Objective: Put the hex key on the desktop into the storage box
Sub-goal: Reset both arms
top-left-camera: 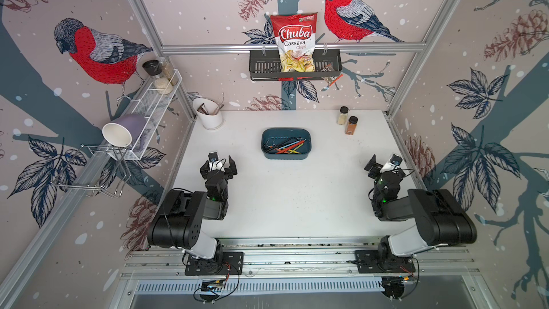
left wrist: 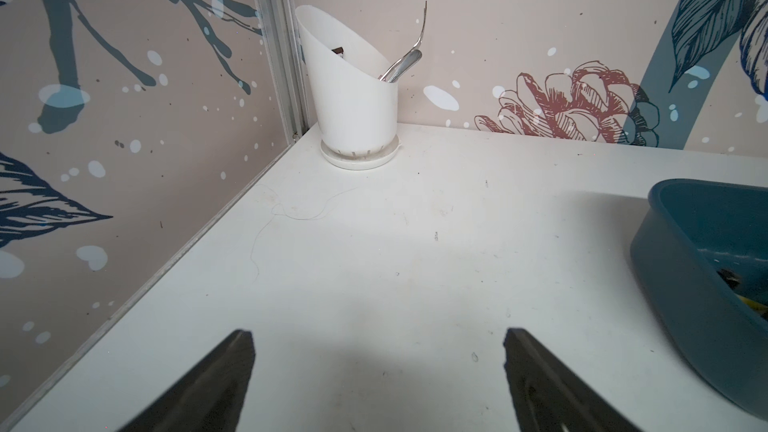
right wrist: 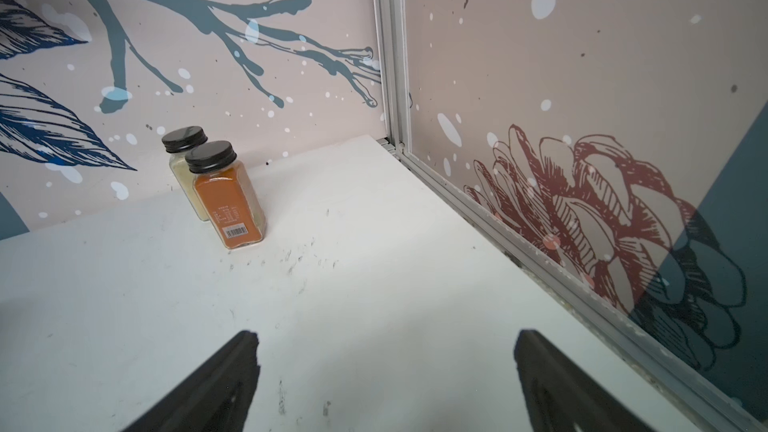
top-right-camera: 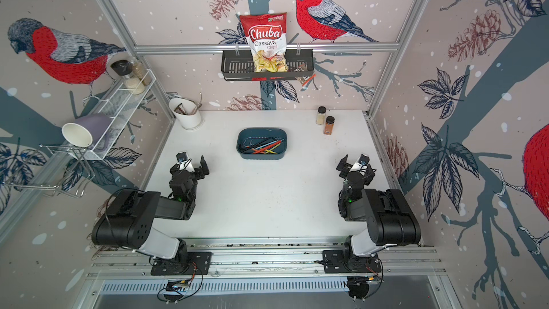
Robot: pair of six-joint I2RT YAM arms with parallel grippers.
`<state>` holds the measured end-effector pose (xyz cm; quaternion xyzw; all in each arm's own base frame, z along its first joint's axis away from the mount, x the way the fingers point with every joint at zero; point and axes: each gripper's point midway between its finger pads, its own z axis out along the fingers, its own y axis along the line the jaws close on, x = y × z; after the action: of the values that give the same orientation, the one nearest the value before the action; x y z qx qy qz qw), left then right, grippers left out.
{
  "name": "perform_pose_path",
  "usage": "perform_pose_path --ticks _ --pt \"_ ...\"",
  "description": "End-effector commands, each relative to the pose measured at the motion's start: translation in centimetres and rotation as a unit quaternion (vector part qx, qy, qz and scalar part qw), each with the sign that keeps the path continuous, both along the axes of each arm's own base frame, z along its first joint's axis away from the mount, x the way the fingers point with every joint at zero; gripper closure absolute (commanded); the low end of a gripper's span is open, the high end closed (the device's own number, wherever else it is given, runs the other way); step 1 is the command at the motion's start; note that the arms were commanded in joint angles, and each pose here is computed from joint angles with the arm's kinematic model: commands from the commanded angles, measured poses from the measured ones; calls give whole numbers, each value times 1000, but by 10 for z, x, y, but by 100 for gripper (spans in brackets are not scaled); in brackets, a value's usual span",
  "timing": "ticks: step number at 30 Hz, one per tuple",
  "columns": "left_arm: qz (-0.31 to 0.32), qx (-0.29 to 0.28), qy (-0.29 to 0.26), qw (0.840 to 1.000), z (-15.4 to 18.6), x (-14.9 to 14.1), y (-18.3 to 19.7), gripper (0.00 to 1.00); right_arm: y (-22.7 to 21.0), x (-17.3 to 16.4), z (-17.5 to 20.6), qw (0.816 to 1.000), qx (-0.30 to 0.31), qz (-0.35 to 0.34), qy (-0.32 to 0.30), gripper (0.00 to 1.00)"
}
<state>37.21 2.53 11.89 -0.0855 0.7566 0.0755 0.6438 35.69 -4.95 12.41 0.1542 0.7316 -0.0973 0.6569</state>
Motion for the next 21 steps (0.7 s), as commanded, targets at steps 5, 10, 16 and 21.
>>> perform_pose_path --ticks 5,10,16,21 --pt "-7 0 -9 1000 6 3 -1 3 5 5 6 1000 5 9 -7 0" --pt "-8 0 -8 1000 6 3 -1 3 6 4 6 1000 2 9 -7 0" --pt "-9 0 -7 1000 5 3 -1 3 6 5 6 1000 3 9 -7 0" --pt "-9 0 -8 1000 6 4 0 3 6 5 6 1000 2 9 -7 0"
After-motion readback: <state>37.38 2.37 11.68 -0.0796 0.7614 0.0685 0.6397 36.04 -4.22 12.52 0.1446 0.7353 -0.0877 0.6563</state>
